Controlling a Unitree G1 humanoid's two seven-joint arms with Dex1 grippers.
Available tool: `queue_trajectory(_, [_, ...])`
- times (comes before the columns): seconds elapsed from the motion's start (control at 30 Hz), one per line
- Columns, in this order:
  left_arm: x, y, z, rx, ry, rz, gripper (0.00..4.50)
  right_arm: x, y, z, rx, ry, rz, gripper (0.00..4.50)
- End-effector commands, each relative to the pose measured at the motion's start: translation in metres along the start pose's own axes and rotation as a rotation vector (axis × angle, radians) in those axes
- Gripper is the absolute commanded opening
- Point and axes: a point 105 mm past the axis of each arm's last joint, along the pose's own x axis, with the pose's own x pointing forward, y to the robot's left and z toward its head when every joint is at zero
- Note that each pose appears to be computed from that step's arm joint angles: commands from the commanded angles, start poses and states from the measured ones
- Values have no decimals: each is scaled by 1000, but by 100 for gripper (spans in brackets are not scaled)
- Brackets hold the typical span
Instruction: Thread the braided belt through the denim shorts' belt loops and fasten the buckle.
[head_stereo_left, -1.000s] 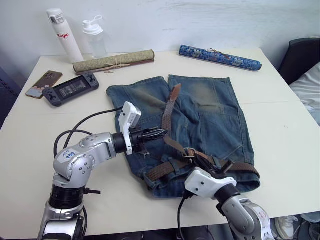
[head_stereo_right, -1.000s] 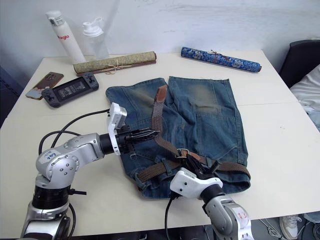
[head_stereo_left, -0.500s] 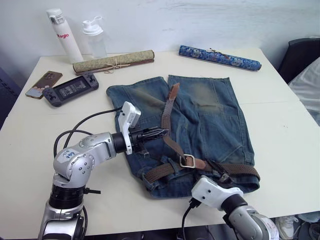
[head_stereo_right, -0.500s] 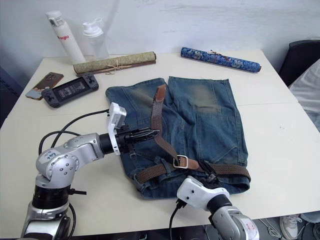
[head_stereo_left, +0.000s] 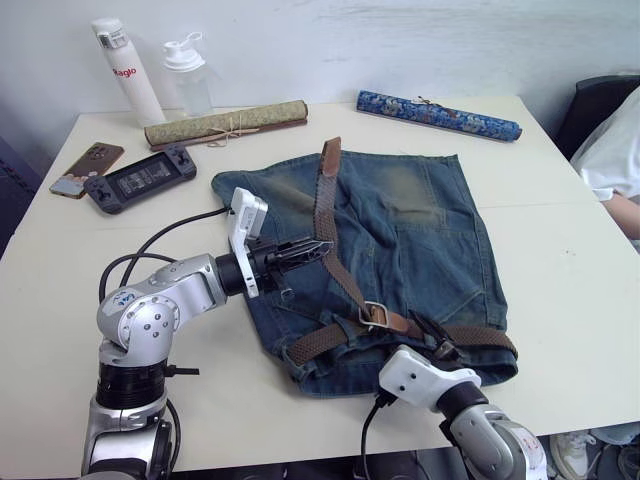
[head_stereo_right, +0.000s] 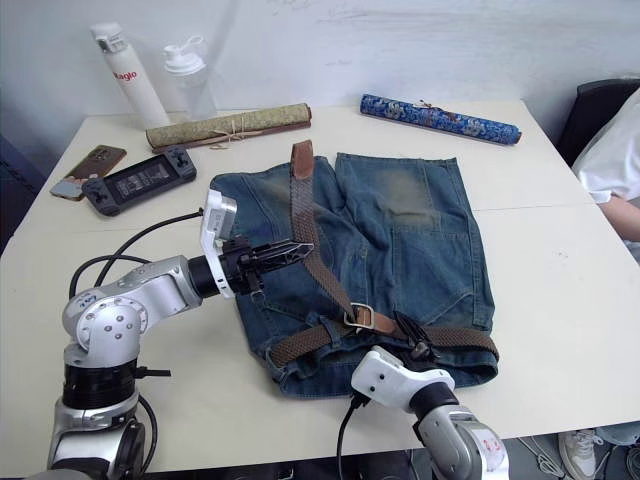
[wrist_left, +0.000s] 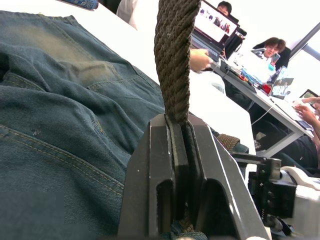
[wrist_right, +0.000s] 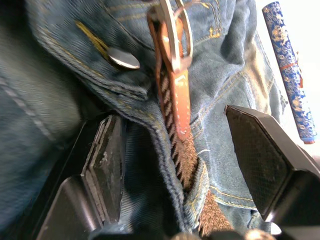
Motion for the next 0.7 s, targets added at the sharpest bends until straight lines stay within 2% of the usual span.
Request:
queue_trajectory(0.03, [-2, -6, 12, 36, -36, -16, 0, 0, -3, 4, -27, -14, -18, 336])
queue_trajectory(0.23, [-2, -5, 8, 37, -25, -5, 0, 1, -5, 26, -69, -118, -26, 336])
queue_trajectory(0.33, [-1, -7, 6, 40, -17, -9, 0, 2, -2, 23, -53, -102, -18, 262])
queue_trajectory(0.4, [-1, -7, 5, 41, -14, -9, 0, 4, -2, 21, -42, -91, -18, 174])
queue_trajectory(0.43, [-2, -7, 5, 42, -13, -9, 0, 4, -1, 20, -31, -83, -19, 111])
queue_trajectory(0.5, [-2, -6, 5, 44, -11, -5, 0, 6, -2, 19, -22, -77, -23, 19])
queue_trajectory(0.53, [-2, -6, 5, 44, -11, -4, 0, 6, -2, 19, -20, -75, -25, 3])
queue_trajectory(0.7, [-5, -2, 2, 52, 8, 14, 0, 10, -18, 25, -16, -85, -89, 3])
